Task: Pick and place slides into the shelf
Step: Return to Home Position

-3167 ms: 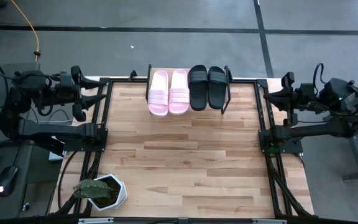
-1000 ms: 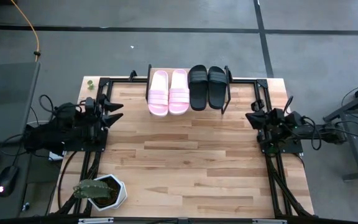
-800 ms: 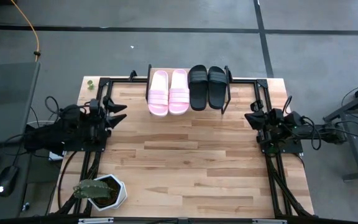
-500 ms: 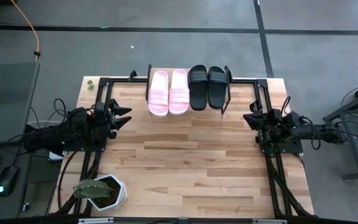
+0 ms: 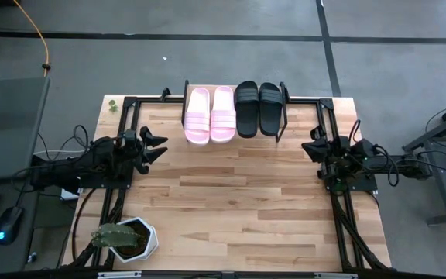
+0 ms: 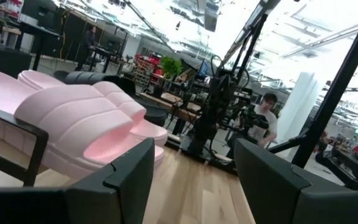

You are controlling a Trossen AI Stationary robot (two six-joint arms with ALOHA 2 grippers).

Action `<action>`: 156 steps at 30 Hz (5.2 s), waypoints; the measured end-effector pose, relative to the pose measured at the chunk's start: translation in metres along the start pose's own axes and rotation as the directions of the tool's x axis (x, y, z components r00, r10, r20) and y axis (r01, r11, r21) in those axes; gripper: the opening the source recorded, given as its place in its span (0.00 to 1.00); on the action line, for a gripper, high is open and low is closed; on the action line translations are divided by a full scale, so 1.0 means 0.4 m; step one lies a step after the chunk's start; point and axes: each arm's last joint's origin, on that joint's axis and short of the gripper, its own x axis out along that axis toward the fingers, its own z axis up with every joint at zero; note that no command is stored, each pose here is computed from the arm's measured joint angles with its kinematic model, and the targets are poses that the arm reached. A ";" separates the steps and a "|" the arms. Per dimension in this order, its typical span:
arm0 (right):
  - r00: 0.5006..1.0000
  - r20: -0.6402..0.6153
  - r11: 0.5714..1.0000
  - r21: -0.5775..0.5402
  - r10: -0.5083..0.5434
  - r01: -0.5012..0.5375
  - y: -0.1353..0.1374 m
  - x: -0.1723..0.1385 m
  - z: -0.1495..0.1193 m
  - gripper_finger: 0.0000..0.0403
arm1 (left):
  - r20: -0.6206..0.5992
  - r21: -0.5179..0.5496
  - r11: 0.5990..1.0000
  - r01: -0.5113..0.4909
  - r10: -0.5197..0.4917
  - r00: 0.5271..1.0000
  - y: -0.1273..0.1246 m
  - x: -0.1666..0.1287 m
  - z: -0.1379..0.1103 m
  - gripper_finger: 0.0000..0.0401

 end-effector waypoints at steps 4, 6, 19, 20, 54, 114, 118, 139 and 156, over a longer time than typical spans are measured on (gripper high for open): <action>1.000 -0.008 1.000 -0.002 -0.001 0.001 0.000 0.000 -0.002 0.00 | 0.000 0.004 1.000 0.000 0.000 1.000 0.000 0.000 0.000 0.53; 1.000 -0.022 1.000 -0.002 -0.002 0.002 -0.001 0.000 -0.006 0.00 | -0.009 0.019 1.000 0.000 0.001 1.000 0.001 0.000 -0.002 0.53; 0.980 -0.196 1.000 -0.006 -0.021 0.021 -0.005 -0.005 -0.048 0.00 | -0.134 0.078 0.997 -0.026 0.036 0.990 0.011 -0.002 -0.031 0.53; 0.978 -0.209 1.000 -0.007 -0.023 0.022 -0.006 -0.005 -0.051 0.00 | -0.139 0.083 0.996 -0.026 0.037 0.990 0.011 -0.003 -0.032 0.53; 0.827 -0.557 0.997 -0.073 -0.070 0.035 -0.016 -0.042 -0.135 0.00 | -0.230 0.269 0.963 0.003 0.061 0.971 0.018 0.006 -0.052 0.53; 0.821 -0.567 0.992 -0.122 -0.070 0.000 -0.016 -0.043 -0.138 0.00 | -0.248 0.373 0.920 0.118 -0.024 0.968 0.011 0.007 -0.051 0.01; 0.820 -0.567 0.992 -0.123 -0.071 0.001 -0.016 -0.044 -0.138 0.00 | -0.247 0.362 0.925 0.111 -0.020 0.969 0.011 0.007 -0.051 0.04; 0.819 -0.569 0.992 -0.122 -0.071 0.001 -0.016 -0.044 -0.138 0.00 | -0.244 0.357 0.928 0.102 -0.013 0.970 0.012 0.007 -0.051 0.09; 0.819 -0.570 0.993 -0.117 -0.071 0.005 -0.016 -0.044 -0.138 0.00 | -0.244 0.358 0.928 0.102 -0.012 0.970 0.012 0.007 -0.051 0.09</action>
